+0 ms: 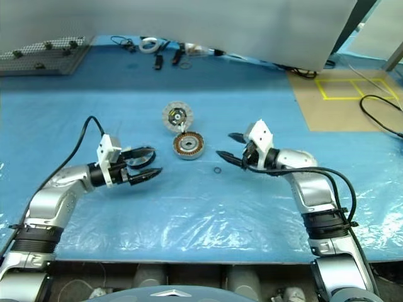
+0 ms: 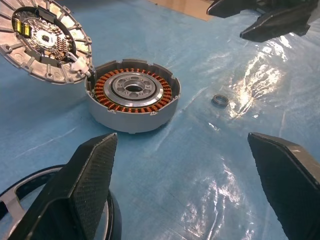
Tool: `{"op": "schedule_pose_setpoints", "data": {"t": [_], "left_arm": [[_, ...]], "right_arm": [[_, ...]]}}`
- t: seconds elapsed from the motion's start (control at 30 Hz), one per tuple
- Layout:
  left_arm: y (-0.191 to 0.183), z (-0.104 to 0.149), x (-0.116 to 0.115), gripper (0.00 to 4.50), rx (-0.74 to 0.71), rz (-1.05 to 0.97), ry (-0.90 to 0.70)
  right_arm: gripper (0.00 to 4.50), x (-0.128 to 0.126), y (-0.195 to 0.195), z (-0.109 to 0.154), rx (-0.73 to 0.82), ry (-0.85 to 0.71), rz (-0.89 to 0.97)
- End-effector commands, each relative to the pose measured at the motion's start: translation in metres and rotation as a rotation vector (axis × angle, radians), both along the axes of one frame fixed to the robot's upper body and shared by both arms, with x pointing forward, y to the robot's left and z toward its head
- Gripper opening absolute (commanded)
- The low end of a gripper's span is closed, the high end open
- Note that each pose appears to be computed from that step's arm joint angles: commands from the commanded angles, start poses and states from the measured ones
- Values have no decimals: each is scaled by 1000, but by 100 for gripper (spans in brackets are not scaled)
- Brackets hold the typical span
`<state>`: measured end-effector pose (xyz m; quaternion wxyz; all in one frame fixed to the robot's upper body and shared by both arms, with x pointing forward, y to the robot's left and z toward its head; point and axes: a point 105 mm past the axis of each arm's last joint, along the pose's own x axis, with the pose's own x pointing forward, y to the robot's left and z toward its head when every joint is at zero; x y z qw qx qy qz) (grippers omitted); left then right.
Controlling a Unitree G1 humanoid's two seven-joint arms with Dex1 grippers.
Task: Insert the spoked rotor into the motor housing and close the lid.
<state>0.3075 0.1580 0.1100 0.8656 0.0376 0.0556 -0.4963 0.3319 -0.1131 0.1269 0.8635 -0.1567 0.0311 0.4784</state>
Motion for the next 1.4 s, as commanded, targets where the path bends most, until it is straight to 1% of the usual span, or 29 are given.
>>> {"op": "schedule_pose_setpoints", "data": {"t": [0.03, 0.17, 0.3, 1.07, 1.4], "left_arm": [[-7, 2, -3, 439, 2, -4, -49], [-7, 1, 0, 439, -20, 59, -94], [-7, 0, 0, 439, -47, 87, -95], [-7, 2, 1, 439, -41, 72, -96], [-8, 3, 0, 439, -42, 65, -98]], "right_arm": [[342, -3, 8, 10, 15, -51, 20], [342, 0, 7, 4, -1, -57, -4], [342, 0, 7, 4, 2, -56, -5], [342, -1, 2, -2, -8, -36, -6], [342, -2, 2, -2, -50, -31, 38]]}}
